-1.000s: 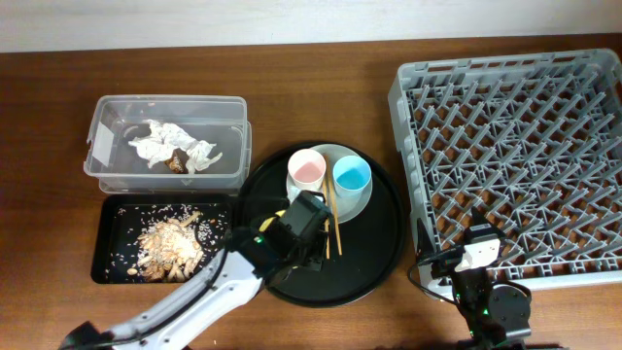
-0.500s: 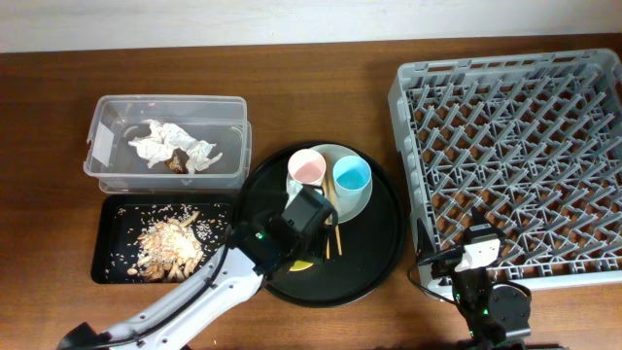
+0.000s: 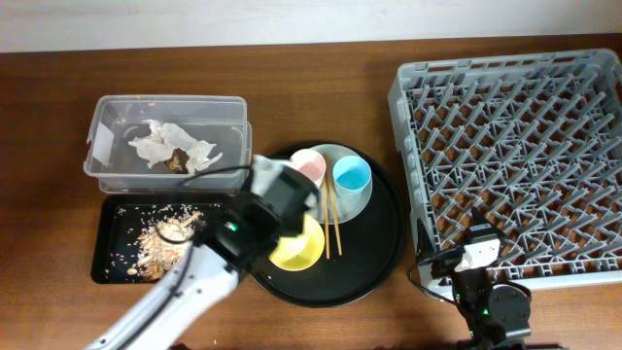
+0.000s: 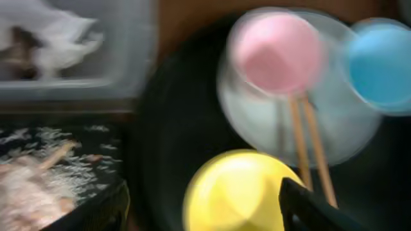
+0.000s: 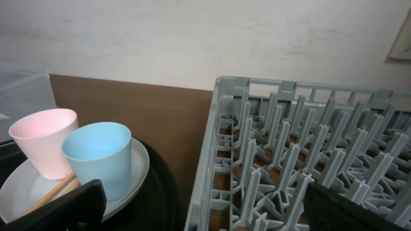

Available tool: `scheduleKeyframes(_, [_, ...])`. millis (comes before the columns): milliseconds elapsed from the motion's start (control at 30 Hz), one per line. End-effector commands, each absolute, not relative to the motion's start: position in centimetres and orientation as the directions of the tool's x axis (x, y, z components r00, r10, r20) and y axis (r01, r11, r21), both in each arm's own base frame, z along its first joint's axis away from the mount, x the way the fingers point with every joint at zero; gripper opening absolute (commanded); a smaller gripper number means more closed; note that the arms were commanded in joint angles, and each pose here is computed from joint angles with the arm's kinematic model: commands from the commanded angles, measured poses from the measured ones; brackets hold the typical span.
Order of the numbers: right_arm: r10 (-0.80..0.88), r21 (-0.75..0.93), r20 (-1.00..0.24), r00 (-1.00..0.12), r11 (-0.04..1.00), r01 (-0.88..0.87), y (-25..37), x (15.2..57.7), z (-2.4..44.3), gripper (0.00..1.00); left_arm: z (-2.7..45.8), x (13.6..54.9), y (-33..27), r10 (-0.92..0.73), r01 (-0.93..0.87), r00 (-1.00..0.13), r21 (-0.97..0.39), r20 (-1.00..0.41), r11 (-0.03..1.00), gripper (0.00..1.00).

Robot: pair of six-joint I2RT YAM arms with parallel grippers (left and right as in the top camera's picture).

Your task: Sort waste into correct bins and load items into the dishwasher rack

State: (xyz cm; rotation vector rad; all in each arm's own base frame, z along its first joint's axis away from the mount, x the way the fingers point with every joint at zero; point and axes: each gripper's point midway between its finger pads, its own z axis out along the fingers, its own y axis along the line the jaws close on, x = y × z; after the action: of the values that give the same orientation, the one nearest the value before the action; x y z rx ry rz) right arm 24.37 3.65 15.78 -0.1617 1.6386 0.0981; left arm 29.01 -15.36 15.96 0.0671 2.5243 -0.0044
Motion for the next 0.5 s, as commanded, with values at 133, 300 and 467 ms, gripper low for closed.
scheduleKeyframes(133, [-0.049, -0.037, -0.996, -0.072, 0.986, -0.16, 3.5, 24.4, 15.6, 0.99, 22.4, 32.5, -12.0, -0.179, -0.082, -0.743, -0.178, -0.645, 0.981, 0.99])
scheduleKeyframes(300, [-0.049, -0.037, -0.996, -0.072, 0.986, -0.16, 3.5, 24.4, 15.6, 0.99, 22.3, 32.5, -12.0, -0.179, -0.083, -0.744, -0.177, -0.644, 0.981, 0.99])
scheduleKeyframes(467, [-0.049, -0.037, -0.996, -0.072, 0.986, -0.16, 3.5, 24.4, 15.6, 0.99, 22.3, 32.5, -12.0, -0.179, -0.082, -0.744, -0.177, -0.644, 0.981, 0.99])
